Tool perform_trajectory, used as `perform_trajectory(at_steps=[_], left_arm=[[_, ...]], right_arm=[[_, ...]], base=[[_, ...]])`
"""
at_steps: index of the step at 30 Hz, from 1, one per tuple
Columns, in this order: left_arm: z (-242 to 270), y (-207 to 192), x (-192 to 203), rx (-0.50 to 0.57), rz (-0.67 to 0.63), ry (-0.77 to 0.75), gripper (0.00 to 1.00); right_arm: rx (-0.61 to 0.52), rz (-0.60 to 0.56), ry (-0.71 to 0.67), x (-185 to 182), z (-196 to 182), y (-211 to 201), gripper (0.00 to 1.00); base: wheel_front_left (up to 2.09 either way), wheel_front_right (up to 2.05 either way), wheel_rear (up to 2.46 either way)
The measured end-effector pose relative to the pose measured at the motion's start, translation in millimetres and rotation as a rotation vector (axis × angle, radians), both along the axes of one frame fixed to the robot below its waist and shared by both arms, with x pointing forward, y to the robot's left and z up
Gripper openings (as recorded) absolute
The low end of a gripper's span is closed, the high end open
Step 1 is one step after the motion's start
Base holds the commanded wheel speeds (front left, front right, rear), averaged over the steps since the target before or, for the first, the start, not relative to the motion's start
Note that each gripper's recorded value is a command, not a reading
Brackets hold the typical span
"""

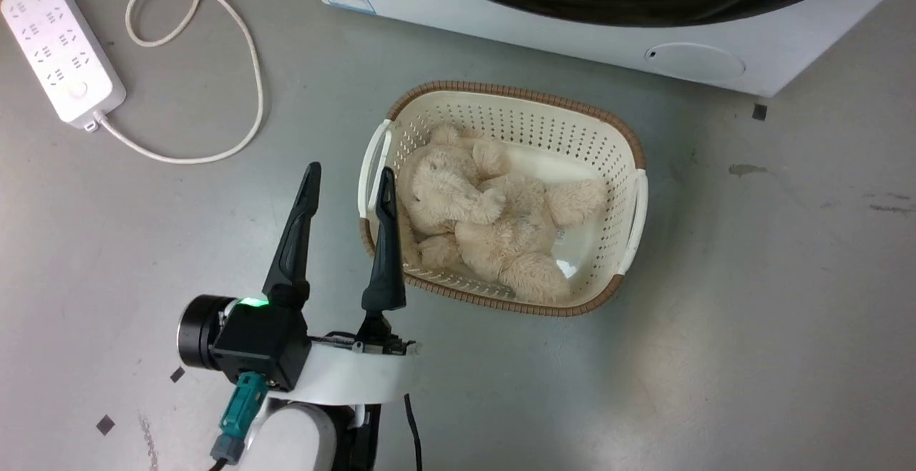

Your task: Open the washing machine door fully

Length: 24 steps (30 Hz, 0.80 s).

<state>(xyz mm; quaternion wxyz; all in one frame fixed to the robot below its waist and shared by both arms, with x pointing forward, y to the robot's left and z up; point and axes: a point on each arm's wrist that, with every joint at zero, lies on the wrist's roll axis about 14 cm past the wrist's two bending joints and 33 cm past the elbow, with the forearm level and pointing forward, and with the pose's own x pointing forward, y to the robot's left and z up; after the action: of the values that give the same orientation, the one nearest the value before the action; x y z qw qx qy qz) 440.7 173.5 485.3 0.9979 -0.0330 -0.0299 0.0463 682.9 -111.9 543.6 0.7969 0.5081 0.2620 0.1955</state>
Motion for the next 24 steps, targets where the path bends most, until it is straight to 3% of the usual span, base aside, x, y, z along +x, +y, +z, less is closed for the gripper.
perform_trajectory(at_steps=[4,10,17,24], left_arm=[[-2.6,-1.1,2.9,0.0,0.0,-0.001,1.0],[3.9,-1.8,1.4,-0.005,-0.002,-0.016,1.0],[28.0,0.9,-6.4,-0.008,0.005,-0.073,1.0],[45.6,-1.2,-23.5,-0.023,-0.007,-0.109,1.0]], right_arm=[[0.044,0.033,0.011,4.9,1.2,6.2,0.0],[0.002,0.075,0.05,-8.1,-6.1,9.8,0.0],[-0.055,0.114,0.126,-47.9,-22.6,5.7,0.0],[-0.05,0.235,0.163,-94.5,-22.5,24.3,0.0]], base=[[0.0,0.0,0.0],[0.0,0.0,0.0],[0.0,0.0,0.0],[0.0,0.0,0.0]])
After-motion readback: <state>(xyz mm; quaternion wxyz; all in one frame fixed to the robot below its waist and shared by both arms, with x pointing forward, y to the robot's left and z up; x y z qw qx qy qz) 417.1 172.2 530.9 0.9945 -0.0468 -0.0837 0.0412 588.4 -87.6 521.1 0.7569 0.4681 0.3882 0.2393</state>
